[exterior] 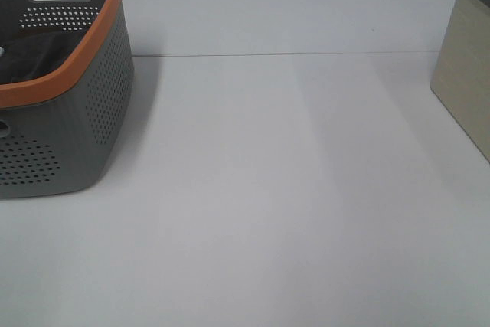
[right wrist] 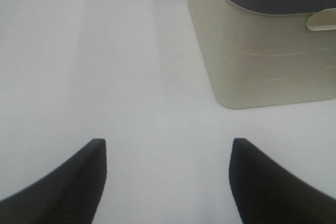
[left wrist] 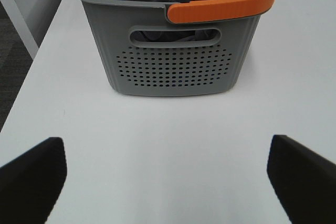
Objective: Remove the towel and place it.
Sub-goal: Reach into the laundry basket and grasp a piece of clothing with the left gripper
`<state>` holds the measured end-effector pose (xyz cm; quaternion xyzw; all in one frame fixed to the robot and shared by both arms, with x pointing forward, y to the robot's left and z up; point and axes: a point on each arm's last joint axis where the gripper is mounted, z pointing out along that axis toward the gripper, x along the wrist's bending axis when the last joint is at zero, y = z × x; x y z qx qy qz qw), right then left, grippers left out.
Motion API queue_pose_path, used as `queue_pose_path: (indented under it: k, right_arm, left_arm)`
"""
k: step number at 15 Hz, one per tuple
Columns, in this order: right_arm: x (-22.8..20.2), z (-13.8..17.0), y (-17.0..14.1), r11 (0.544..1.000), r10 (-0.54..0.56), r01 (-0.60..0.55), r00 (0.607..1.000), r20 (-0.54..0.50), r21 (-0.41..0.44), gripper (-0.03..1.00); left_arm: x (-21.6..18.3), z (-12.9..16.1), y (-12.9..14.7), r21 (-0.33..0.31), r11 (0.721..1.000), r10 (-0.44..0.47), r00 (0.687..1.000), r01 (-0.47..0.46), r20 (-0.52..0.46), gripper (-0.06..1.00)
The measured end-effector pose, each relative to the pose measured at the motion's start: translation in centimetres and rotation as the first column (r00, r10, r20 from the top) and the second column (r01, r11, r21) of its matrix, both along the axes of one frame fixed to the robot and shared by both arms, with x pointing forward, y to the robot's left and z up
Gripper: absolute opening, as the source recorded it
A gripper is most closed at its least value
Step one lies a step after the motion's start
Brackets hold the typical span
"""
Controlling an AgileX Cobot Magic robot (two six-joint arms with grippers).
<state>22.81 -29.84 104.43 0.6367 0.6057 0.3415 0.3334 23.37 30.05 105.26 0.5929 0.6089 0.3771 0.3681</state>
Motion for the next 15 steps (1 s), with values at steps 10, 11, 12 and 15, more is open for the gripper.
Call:
queue_pose_path:
  k: [10,11,12,15]
  right_arm:
    - [0.0,0.0,0.0,1.0,0.0,0.0,1.0,0.0,0.0,0.59]
    - [0.0,0.0,0.0,1.0,0.0,0.0,1.0,0.0,0.0,0.59]
    - [0.0,0.0,0.0,1.0,0.0,0.0,1.0,0.0,0.0,0.59]
    - [0.0,0.0,0.0,1.0,0.0,0.0,1.0,0.0,0.0,0.59]
  left_arm:
    - [-0.03,0.02,0.54,0.011,0.998,0.061,0.998,-0.061,0.001,0.98]
    - [-0.03,0.02,0.51,0.015,0.998,0.056,0.998,-0.056,0.001,0.98]
    - [-0.02,0.01,0.44,0.014,0.999,0.047,0.999,-0.047,0.0,0.98]
    - [-0.02,0.01,0.32,0.021,0.999,0.028,1.0,-0.028,0.0,0.98]
